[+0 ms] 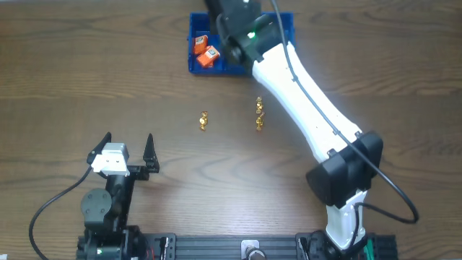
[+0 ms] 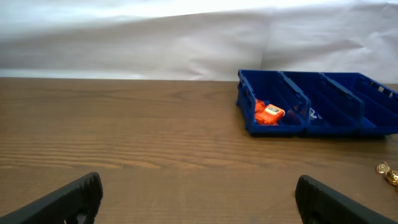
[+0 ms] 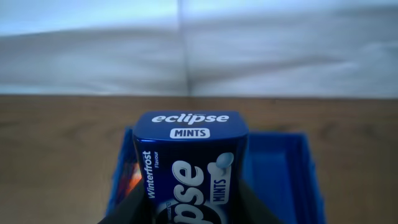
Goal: Sort Candies Into Trays
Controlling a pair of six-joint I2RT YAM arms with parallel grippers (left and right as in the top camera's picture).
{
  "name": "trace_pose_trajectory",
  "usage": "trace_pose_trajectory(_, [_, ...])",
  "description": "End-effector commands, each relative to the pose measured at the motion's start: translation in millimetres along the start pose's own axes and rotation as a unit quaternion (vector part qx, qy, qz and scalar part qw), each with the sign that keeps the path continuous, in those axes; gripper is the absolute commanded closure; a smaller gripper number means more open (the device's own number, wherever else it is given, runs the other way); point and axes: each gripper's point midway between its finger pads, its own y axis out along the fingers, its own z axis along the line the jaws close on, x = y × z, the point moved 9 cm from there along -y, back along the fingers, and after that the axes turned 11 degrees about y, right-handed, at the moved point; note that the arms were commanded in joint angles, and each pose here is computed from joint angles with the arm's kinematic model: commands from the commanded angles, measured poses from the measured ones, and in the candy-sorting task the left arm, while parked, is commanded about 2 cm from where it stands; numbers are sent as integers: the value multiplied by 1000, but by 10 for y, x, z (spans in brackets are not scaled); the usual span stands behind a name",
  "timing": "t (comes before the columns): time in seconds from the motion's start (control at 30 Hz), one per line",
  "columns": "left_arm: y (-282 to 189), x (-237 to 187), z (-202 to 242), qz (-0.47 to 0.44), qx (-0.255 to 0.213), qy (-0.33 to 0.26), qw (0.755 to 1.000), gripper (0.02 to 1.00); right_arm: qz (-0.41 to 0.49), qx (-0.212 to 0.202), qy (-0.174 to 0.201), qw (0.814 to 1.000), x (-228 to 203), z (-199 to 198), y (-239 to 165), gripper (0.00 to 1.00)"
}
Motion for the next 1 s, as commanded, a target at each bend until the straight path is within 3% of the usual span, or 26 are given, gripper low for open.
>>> trace_pose_trajectory(0.03, [10,-116,-29,22,-12,-1,1000,20,51,-22,-41,998,-339,-152,612,963])
trace_pose_trajectory(0.33, [10,-117,-29,22,-12,-1,1000,20,98,-34,-37,994,-671,-262,1038,963])
trace_pose_trajectory(0.67, [10,-116,-29,22,-12,-1,1000,23,114,-34,-34,992,-762,-266,1097,915])
trace_pose_trajectory(0.7, [10,-117,-29,22,-12,-1,1000,20,114,-34,-34,992,-763,-267,1097,871])
trace_pose_trajectory(0.77, [10,-116,-29,22,-12,-1,1000,23,115,-34,-35,992,-766,-269,1096,682])
trace_pose_trajectory(0.87, [10,-116,-29,22,-12,-1,1000,20,120,-32,-36,992,-780,-262,1091,237])
trace_pose_trajectory(0.97, [10,-116,-29,22,-12,-1,1000,20,129,-28,-39,991,-806,-237,1064,12])
trace_pose_trajectory(1.0, [10,-116,-29,22,-12,-1,1000,23,130,-28,-40,990,-800,-234,1048,1])
